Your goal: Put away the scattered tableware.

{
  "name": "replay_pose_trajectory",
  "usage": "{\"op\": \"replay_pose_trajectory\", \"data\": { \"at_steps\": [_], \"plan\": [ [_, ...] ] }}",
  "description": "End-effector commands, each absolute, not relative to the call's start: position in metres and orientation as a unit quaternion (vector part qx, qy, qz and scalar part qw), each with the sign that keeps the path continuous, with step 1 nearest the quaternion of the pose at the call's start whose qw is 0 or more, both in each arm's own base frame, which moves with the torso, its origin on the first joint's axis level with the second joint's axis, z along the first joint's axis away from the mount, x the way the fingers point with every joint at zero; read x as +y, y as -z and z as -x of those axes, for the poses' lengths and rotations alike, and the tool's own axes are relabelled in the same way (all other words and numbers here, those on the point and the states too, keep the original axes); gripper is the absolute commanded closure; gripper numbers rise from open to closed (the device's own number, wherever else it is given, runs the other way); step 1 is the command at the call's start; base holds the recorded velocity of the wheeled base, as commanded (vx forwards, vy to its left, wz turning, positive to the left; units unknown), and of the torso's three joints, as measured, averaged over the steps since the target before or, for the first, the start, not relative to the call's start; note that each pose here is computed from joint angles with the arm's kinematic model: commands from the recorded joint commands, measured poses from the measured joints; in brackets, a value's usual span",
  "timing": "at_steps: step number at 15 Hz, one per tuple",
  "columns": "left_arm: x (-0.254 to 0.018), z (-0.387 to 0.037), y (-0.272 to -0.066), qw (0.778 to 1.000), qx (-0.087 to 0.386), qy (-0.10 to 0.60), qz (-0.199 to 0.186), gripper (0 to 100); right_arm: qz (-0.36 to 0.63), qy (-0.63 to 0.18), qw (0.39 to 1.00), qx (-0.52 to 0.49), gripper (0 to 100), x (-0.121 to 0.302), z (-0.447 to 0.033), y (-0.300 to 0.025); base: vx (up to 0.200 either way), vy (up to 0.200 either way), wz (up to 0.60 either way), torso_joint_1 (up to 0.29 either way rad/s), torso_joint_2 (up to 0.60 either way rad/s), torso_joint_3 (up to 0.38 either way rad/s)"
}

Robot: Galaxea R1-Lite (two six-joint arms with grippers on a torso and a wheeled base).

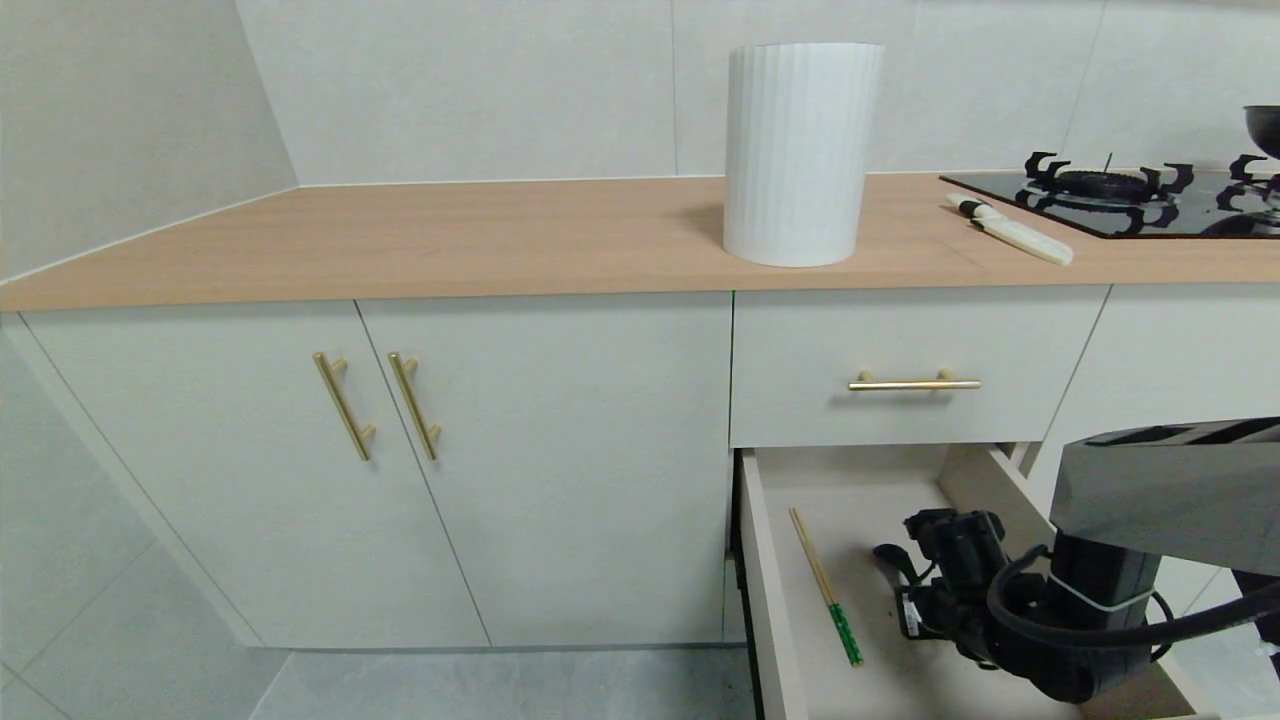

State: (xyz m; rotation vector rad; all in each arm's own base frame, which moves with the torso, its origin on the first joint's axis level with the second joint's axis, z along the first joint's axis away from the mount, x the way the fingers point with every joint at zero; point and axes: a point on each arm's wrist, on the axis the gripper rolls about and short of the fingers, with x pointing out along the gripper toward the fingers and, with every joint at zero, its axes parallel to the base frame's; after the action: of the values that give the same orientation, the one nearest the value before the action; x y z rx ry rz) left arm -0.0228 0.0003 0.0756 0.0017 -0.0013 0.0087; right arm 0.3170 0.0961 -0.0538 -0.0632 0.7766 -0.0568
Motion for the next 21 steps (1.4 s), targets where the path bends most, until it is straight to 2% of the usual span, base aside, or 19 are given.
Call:
{"op": "replay_pose_trajectory", "data": {
  "at_steps": [1, 2, 3, 10, 16, 20, 21],
  "plan": [
    [0.000, 0.023, -0.076, 1.000, 0.000, -0.005, -0.001, 0, 0.031, 0.027, 0.924, 0.380, 100, 0.096, -0.317, 0.055, 0.000, 0.000, 0.00, 0.000, 0.00, 0.000],
    [0.000, 0.023, -0.076, 1.000, 0.000, -0.005, -0.001, 0, 0.031, 0.028, 0.924, 0.380, 100, 0.096, -0.317, 0.055, 0.000, 0.000, 0.00, 0.000, 0.00, 0.000],
    [0.000, 0.023, -0.076, 1.000, 0.000, -0.005, -0.001, 0, 0.031, 0.028, 0.924, 0.380, 0, 0.096, -0.317, 0.055, 0.000, 0.000, 0.00, 0.000, 0.00, 0.000],
    [0.000, 0.023, -0.076, 1.000, 0.000, -0.005, -0.001, 0, 0.034, 0.041, 0.928, 0.369, 0, 0.095, -0.316, 0.047, 0.000, 0.000, 0.00, 0.000, 0.00, 0.000],
    [0.000, 0.023, -0.076, 1.000, 0.000, -0.005, -0.001, 0, 0.026, 0.019, 0.937, 0.348, 0, 0.096, -0.295, -0.021, 0.000, 0.000, 0.00, 0.000, 0.00, 0.000],
    [0.000, 0.023, -0.076, 1.000, 0.000, -0.005, -0.001, 0, 0.028, 0.013, 0.934, 0.355, 0, 0.092, -0.283, -0.049, 0.000, 0.000, 0.00, 0.000, 0.00, 0.000],
    [0.000, 0.023, -0.076, 1.000, 0.000, -0.005, -0.001, 0, 0.027, 0.009, 0.934, 0.356, 0, 0.090, -0.276, -0.067, 0.000, 0.000, 0.00, 0.000, 0.00, 0.000]
  ]
}}
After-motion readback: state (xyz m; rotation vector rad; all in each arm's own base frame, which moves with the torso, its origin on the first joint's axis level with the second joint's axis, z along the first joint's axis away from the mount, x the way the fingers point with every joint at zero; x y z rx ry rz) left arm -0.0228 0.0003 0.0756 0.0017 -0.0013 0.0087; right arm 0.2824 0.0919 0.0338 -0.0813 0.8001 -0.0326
